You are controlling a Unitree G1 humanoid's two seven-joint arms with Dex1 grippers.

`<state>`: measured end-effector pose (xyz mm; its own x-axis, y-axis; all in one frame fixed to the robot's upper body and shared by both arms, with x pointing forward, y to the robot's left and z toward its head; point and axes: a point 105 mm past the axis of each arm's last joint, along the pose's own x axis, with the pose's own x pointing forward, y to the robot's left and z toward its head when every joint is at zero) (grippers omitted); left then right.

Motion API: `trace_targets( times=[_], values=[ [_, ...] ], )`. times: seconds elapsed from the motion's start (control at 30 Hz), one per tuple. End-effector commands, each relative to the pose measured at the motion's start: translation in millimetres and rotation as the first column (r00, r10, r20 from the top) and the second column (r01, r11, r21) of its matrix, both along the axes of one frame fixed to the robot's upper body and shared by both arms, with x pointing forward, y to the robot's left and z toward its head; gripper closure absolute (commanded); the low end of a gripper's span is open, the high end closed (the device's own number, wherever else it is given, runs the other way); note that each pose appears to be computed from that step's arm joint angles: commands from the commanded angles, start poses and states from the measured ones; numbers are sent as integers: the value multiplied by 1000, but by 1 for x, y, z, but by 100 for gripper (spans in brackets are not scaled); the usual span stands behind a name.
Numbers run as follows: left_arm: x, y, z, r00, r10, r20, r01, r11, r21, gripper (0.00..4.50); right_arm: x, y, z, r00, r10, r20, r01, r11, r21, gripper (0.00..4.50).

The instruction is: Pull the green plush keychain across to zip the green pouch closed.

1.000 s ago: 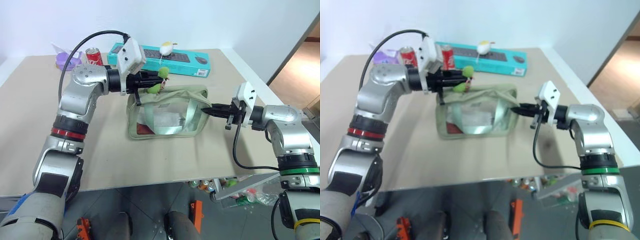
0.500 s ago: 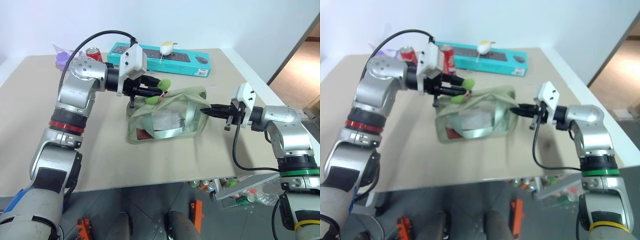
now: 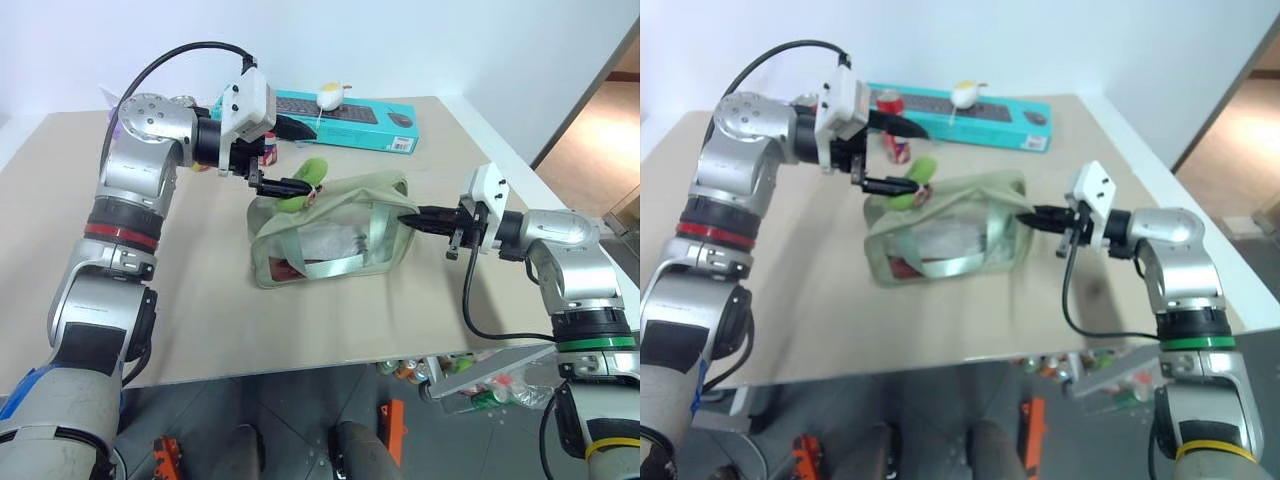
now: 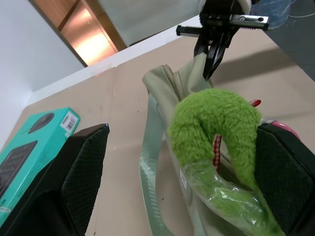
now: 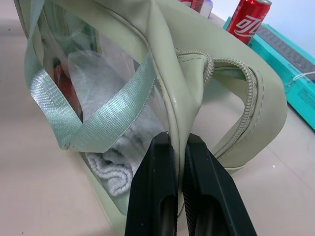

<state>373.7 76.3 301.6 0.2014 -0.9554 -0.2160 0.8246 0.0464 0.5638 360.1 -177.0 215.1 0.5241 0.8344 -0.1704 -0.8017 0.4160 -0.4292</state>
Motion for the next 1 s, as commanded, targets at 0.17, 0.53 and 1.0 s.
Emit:
trace_targets(
  times=[0.17,0.53,1.0],
  values=[
    [-11,4,45,999,-37,25,40,986,-159,4,0,3,16,998,17,59,-17,1000,11,450],
    [-22,25,7,990,-11,-138,8,1000,-24,4,2,3,15,998,22,51,-23,1000,9,450],
    [-29,54,35,975,96,-201,-154,943,-294,4,1,4,13,998,32,48,-33,999,8,450]
  ],
)
